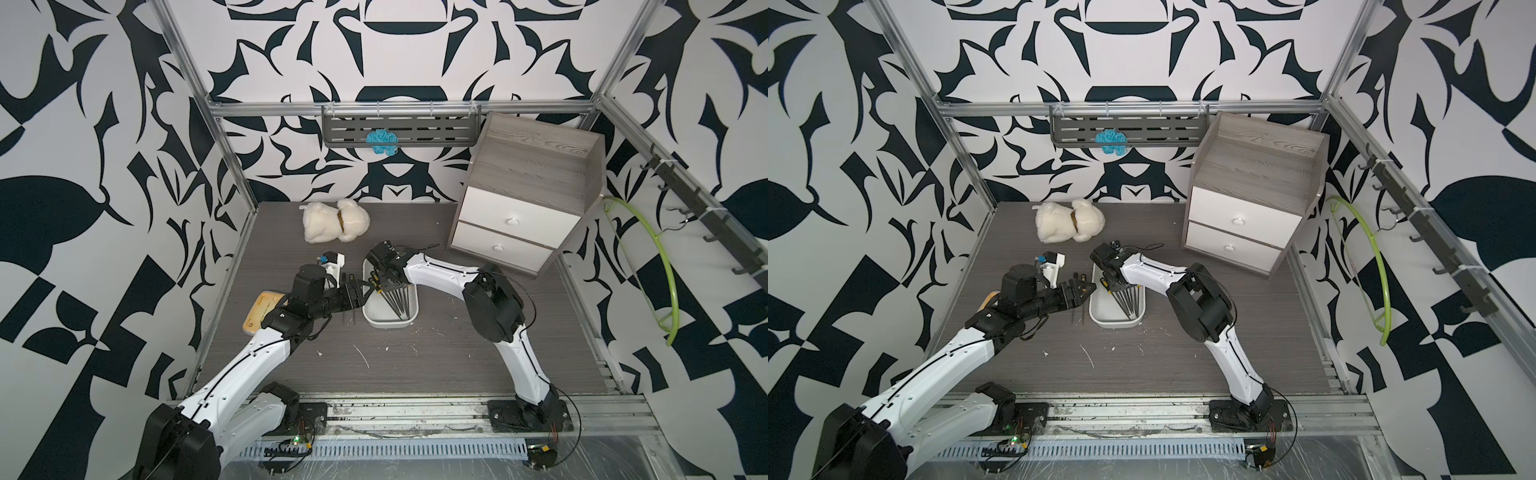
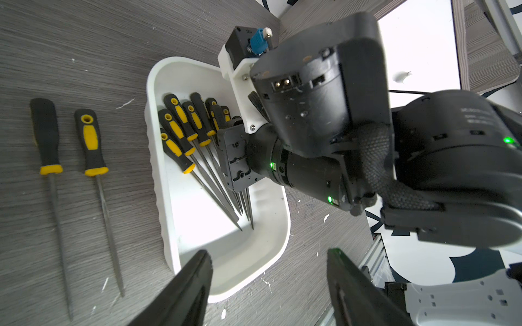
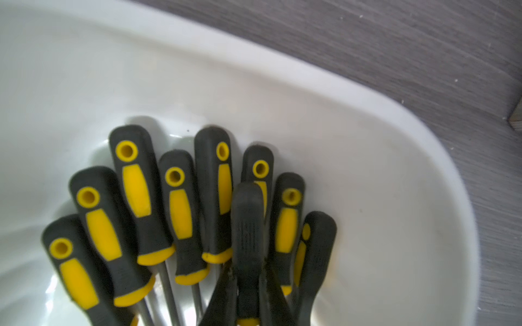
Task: Take the file tool out of the storage box
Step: Pick up the file tool from the storage box.
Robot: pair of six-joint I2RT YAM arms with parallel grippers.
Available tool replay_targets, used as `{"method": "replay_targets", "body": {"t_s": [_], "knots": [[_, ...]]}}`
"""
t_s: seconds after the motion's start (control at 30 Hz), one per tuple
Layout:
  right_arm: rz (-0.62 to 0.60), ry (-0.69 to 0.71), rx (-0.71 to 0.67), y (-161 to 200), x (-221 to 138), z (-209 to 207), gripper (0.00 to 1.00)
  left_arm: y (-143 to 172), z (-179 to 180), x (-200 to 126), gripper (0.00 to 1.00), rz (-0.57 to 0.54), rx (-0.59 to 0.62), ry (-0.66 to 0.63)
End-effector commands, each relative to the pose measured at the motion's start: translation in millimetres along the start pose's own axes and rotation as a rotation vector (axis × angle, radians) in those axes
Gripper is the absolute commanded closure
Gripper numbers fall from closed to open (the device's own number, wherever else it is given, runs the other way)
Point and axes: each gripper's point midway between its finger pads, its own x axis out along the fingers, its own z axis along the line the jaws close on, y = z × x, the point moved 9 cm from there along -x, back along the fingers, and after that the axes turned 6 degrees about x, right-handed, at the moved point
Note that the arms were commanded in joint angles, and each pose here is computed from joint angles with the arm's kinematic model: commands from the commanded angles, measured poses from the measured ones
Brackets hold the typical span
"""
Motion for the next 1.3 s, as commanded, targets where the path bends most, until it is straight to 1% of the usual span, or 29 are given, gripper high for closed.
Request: {"method": "replay_targets", "body": {"t_s": [0.0,0.17,0.33,0.43,0.47,0.5,0.6,0.7,0.83,0.93,1.0,1.07,1.13,1.2,1.27], "knots": [[-0.093,-0.082,0.043,-17,-35,0,0.9,-1,1,0,0.3,-0.011,0.012,0.002],[-0.162,-0.212,0.092,-22,-60,1,0.91,0,1,0,0.3,-0.008,0.01,0.009],[-0.23,-0.284,0.112,-32,-88,-2,0.92,1,1,1,0.3,-0.002,0.006,0.021],[-0.272,-0.354,0.119,-35,-106,-3,0.92,1,-2,2,0.3,0.002,0.011,0.061],[-0.296,-0.39,0.128,-36,-113,-4,0.92,1,-4,3,0.3,0.002,0.015,0.089],[-0.3,-0.46,0.135,-33,-122,-4,0.92,1,-6,3,0.3,-0.002,0.021,0.123],[-0.366,-0.631,0.169,-28,-152,-8,0.94,1,-11,6,0.3,-0.004,0.026,0.213],[-0.437,-0.783,0.214,-22,-180,-16,0.95,2,-15,8,0.31,0.001,0.026,0.276],[-0.479,-0.917,0.25,-15,-201,-20,0.96,2,-23,12,0.31,0.008,0.047,0.371],[-0.481,-0.978,0.259,-15,-207,-15,0.96,5,-32,15,0.34,0.017,0.073,0.423],[-0.491,-0.994,0.254,-16,-212,-11,0.97,7,-36,16,0.39,0.029,0.084,0.432],[-0.505,-1.002,0.253,-16,-217,-10,0.97,9,-36,17,0.41,0.04,0.081,0.424],[-0.522,-0.999,0.257,-18,-220,-12,0.97,9,-35,18,0.46,0.046,0.075,0.419],[-0.532,-0.99,0.253,-19,-223,-13,0.98,10,-35,18,0.49,0.042,0.07,0.413],[-0.544,-0.984,0.251,-20,-227,-15,0.97,10,-35,17,0.49,0.041,0.067,0.41]]}}
